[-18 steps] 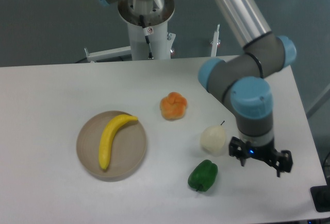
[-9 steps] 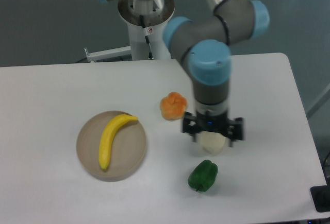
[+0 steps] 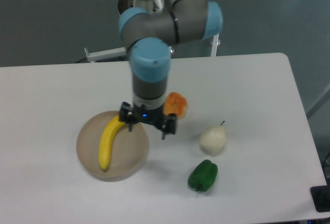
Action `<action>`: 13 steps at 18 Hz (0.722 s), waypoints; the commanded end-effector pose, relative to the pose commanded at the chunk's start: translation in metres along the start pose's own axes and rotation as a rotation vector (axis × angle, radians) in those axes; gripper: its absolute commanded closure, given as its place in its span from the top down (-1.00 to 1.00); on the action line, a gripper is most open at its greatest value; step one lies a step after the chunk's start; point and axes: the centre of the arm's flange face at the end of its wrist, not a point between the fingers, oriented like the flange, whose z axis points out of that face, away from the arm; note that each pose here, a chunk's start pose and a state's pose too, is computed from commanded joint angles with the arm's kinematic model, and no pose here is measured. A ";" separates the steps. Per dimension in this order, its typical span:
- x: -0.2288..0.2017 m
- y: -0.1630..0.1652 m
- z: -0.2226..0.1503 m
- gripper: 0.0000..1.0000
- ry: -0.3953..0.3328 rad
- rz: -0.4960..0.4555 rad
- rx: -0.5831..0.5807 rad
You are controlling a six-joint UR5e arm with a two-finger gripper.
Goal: Pick up the banana from the plate
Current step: 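Move the open gripper over the yellow banana on the wooden plate, then lower the open gripper onto the banana's stem end and close it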
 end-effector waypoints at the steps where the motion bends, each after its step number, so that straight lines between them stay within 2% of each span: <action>1: 0.006 0.005 0.010 1.00 -0.027 0.013 -0.005; 4: 0.035 0.006 0.035 1.00 -0.074 0.067 -0.031; 13: 0.086 0.005 0.060 1.00 -0.064 0.092 -0.072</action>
